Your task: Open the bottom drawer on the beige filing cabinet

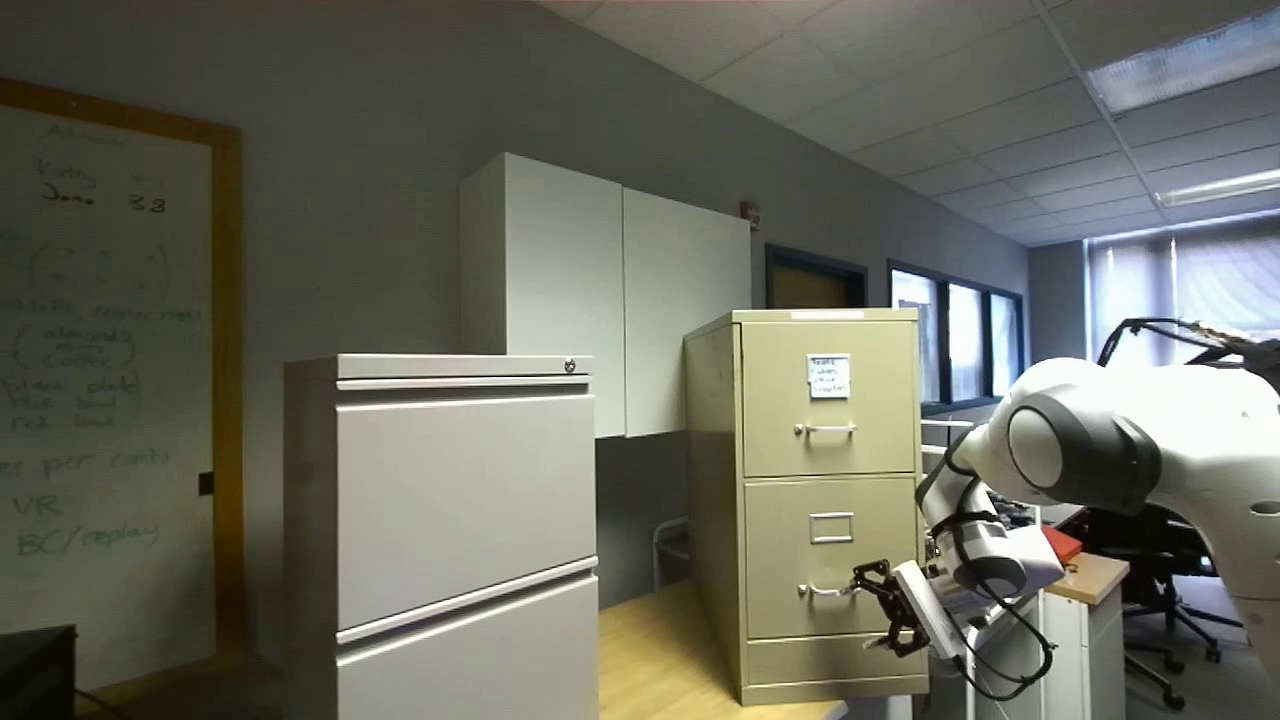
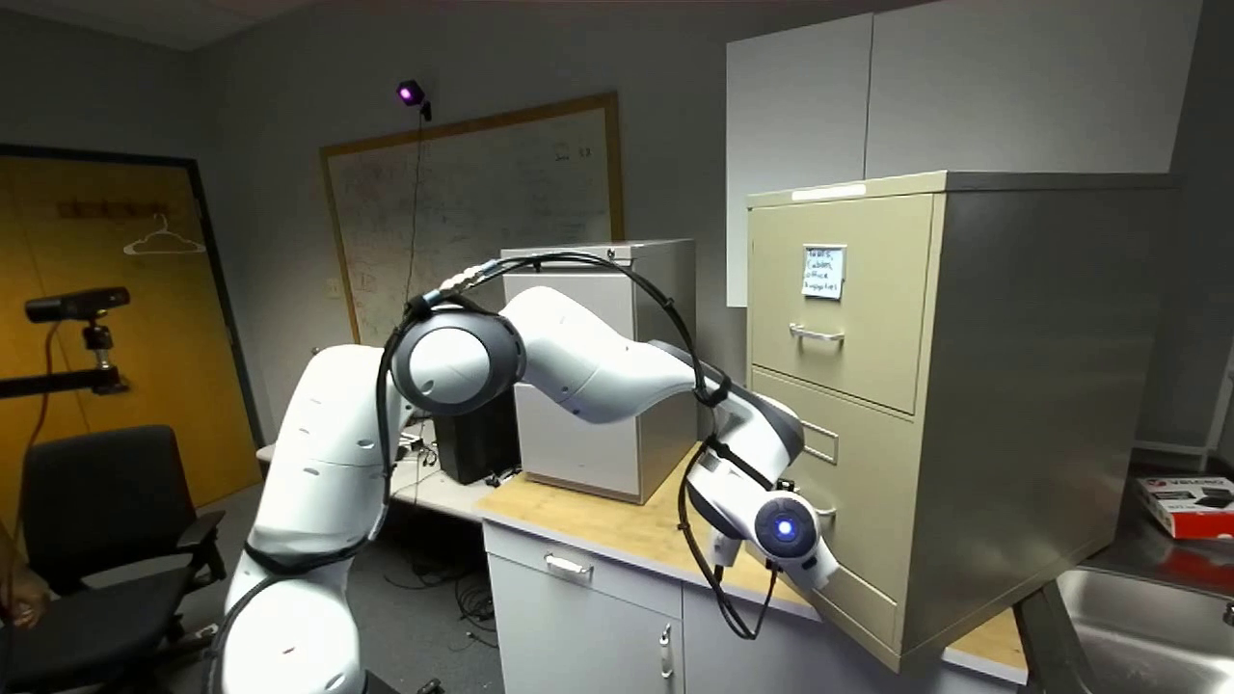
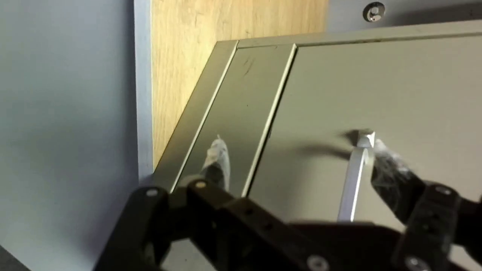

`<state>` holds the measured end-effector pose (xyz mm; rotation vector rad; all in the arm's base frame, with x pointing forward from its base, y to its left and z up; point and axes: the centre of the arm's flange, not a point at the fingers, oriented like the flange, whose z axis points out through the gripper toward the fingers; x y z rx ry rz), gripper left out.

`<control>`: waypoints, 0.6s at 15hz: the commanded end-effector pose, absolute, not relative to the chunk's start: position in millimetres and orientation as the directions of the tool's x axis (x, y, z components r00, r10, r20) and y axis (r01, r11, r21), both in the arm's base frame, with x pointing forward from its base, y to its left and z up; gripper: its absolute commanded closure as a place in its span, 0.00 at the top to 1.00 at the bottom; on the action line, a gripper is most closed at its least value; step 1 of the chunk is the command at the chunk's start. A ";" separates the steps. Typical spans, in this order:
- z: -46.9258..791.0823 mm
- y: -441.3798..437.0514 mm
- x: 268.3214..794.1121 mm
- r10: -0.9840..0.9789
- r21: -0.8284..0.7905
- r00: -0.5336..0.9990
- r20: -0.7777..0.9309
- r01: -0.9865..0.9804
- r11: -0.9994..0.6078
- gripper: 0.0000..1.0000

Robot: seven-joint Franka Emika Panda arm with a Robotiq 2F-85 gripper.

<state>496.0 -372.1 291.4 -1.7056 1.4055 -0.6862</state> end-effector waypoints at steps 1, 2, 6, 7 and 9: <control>287.2 -379.0 523.6 -0.980 -0.866 0.155 -0.124 -0.499 0.031 1.00; 287.6 -379.4 527.0 -0.981 -0.870 0.140 -0.133 -0.491 0.048 1.00; 293.1 -389.8 531.8 -0.987 -0.867 0.094 -0.133 -0.494 0.070 1.00; 294.9 -394.2 530.1 -0.988 -0.864 0.085 -0.129 -0.499 0.070 1.00; 298.7 -401.5 528.5 -0.991 -0.857 0.065 -0.119 -0.510 0.070 1.00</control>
